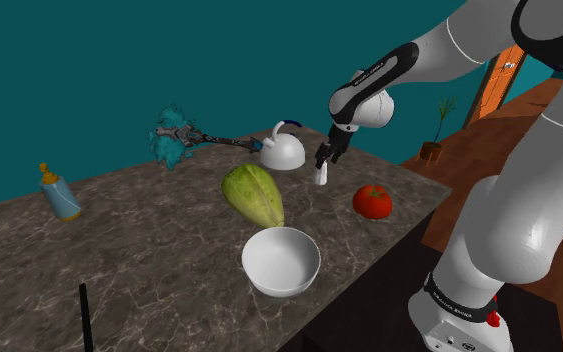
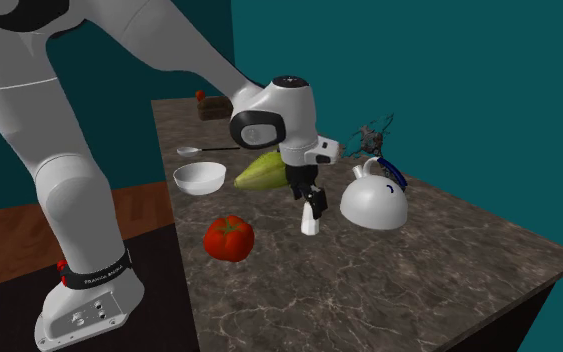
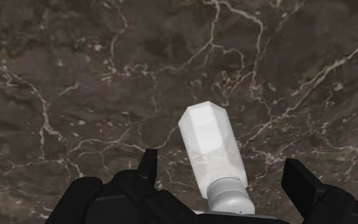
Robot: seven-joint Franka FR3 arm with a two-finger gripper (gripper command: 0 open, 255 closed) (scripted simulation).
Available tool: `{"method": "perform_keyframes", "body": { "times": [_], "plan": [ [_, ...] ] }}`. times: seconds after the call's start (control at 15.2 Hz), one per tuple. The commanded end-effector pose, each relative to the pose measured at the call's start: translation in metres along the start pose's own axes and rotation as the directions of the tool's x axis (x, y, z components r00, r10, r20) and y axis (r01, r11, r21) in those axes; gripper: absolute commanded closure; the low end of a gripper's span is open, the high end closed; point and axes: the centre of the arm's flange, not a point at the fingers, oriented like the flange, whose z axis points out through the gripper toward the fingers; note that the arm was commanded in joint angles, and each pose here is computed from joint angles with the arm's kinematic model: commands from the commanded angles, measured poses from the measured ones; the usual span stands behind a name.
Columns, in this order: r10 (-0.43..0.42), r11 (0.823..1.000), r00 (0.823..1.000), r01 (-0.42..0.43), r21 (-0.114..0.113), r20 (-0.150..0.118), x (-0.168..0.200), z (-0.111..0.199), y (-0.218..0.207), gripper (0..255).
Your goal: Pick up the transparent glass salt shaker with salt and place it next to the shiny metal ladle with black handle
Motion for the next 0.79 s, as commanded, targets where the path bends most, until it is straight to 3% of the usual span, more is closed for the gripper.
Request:
{"method": "perform_keyframes", "body": {
  "times": [0.0, 0.53, 0.59, 0.73],
  "plan": [
    [0.0, 1.0, 1.0, 0.0, -0.001, -0.001, -0.0001, 0.0106, -0.001, 0],
    [0.0, 1.0, 1.0, 0.0, -0.001, -0.001, 0.0, 0.0136, -0.001, 0],
    [0.0, 1.0, 1.0, 0.0, -0.001, -0.001, 0.0, 0.0136, -0.001, 255],
    [0.0, 1.0, 1.0, 0.0, -0.001, -0.001, 0.0, 0.0136, -0.001, 255]
  ]
}}
